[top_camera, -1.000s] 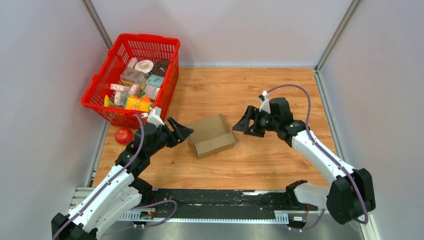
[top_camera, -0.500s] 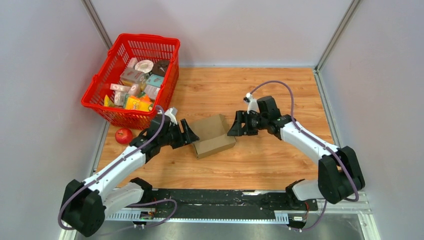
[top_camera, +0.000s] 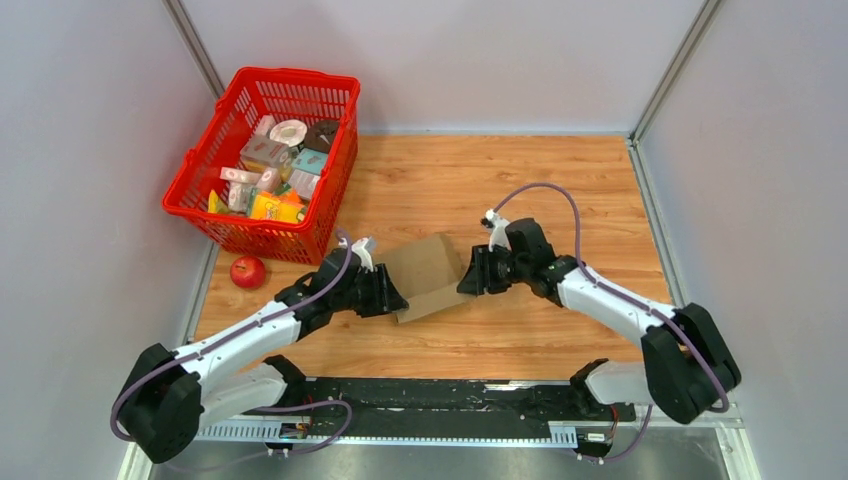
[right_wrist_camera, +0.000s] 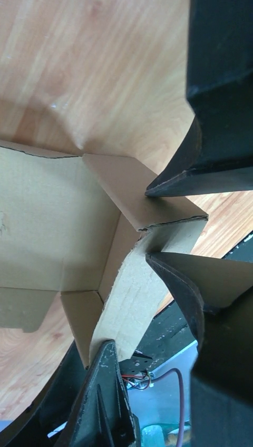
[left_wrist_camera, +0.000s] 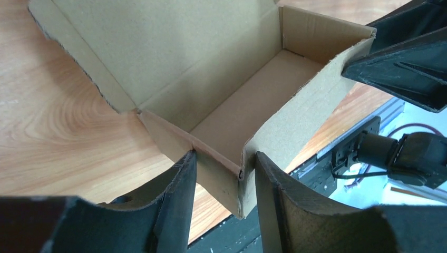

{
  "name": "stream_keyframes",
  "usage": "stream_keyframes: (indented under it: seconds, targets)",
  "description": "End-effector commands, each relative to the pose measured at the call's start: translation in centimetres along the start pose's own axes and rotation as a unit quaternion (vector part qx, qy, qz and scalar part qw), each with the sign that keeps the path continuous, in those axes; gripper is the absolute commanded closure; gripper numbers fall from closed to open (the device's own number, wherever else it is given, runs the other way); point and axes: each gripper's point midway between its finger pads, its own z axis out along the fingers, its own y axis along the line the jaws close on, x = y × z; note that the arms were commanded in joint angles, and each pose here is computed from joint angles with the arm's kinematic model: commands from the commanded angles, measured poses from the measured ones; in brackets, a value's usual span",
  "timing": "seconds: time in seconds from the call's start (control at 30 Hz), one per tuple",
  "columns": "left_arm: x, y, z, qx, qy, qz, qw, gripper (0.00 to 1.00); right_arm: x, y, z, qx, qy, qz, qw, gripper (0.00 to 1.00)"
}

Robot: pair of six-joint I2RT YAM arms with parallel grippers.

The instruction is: Fold the paper box

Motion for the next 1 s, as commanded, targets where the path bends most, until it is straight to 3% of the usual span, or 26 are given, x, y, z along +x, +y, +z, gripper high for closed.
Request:
stream_keyframes:
  seconds: [0.0, 0.33, 0.43, 0.57, 0.67, 0.77, 0.9, 0.97]
  targets:
    - [3.2, 1.7, 0.2, -0.034, 0.024, 0.017, 0.999, 0.49, 5.3, -0.5, -0.7, 0.011, 0.035, 0.055, 0.998, 0.57]
    - [5.7, 1.1, -2.2, -0.043, 0.017, 0.085, 0.995, 0.44, 9.0, 0.2, -3.3, -0.016, 0.005, 0.103, 0.995, 0.37]
    - [5.7, 1.2, -2.6, -0.041, 0.003, 0.077, 0.996, 0.34, 10.0, 1.0, -4.0, -0.036, 0.021, 0.126, 0.991, 0.3]
    - [3.1, -0.6, -4.6, -0.023, -0.052, 0.091, 0.994, 0.18, 7.3, 1.6, -6.3, -0.008, -0.028, 0.091, 0.995, 0.17]
    - [0.3, -1.1, -6.7, -0.046, -0.09, 0.114, 0.988, 0.16, 4.5, 1.5, -7.4, 0.02, -0.064, 0.055, 0.996, 0.1]
    - [-1.6, -1.1, -7.9, -0.065, -0.107, 0.117, 0.985, 0.16, 1.2, 1.6, -8.0, 0.03, -0.089, 0.053, 0.994, 0.09]
    - [-5.5, -0.9, -7.8, -0.05, -0.123, 0.05, 0.99, 0.16, -1.9, -1.3, -6.8, 0.082, -0.072, 0.126, 0.986, 0.09]
    - [-7.3, -1.6, -7.3, -0.029, -0.133, 0.044, 0.99, 0.16, -3.6, -1.6, -6.4, 0.07, -0.072, 0.162, 0.982, 0.13]
